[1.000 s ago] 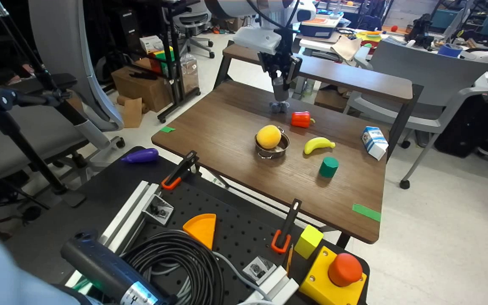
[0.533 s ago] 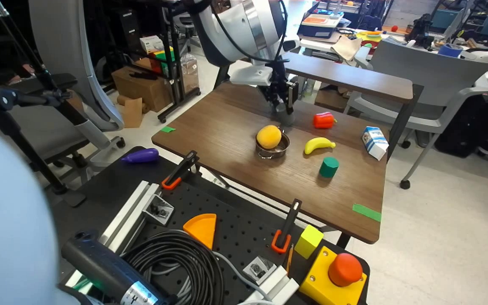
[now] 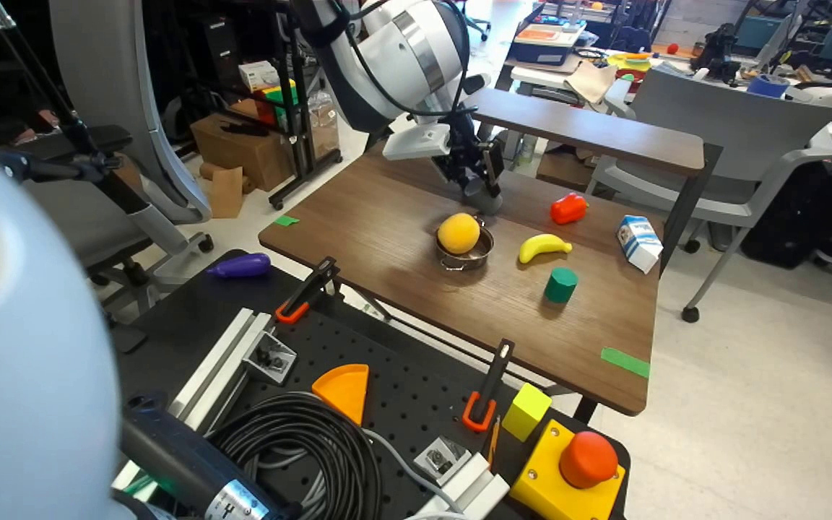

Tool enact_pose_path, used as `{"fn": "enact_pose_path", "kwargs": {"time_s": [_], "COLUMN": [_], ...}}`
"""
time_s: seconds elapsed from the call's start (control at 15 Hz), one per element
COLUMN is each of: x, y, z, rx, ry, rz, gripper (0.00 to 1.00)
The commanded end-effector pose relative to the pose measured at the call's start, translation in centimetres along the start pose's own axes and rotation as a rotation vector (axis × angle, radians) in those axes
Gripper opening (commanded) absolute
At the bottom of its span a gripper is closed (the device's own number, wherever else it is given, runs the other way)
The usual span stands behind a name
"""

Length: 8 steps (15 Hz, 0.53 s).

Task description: Move the gray block to the left of the orange pepper

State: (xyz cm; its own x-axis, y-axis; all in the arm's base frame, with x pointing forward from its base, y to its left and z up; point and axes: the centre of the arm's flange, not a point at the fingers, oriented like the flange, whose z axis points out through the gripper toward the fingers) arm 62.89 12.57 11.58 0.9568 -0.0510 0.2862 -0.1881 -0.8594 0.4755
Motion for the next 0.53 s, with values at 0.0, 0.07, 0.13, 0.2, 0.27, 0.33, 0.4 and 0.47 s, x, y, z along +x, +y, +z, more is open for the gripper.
{"fn": "enact_pose_path", "kwargs": {"time_s": [0.0, 0.07, 0.13, 0.2, 0.27, 0.33, 0.4, 0.47], "x": [-0.9, -1.0, -1.2, -1.3, -1.5, -1.7, -2.0, -2.3], "y": [-0.3, -0.3, -0.3, -0.2, -0.1, 0.1, 0.4, 0.8], "z": [0.4, 0.4, 0.4, 0.2, 0.0, -0.3, -0.9, -1.7], "rx": [-0.037, -0.038, -0.043, -0.044, -0.045, -0.047, -0.044, -0.039], "ry": [0.015, 0.018, 0.02, 0.025, 0.03, 0.036, 0.036, 0.014], "rz": [-0.006, -0.012, -0.015, -0.02, -0.024, -0.03, -0.037, -0.05], "gripper": [0.93, 0.99, 1.0, 1.0, 1.0, 1.0, 1.0, 1.0]}}
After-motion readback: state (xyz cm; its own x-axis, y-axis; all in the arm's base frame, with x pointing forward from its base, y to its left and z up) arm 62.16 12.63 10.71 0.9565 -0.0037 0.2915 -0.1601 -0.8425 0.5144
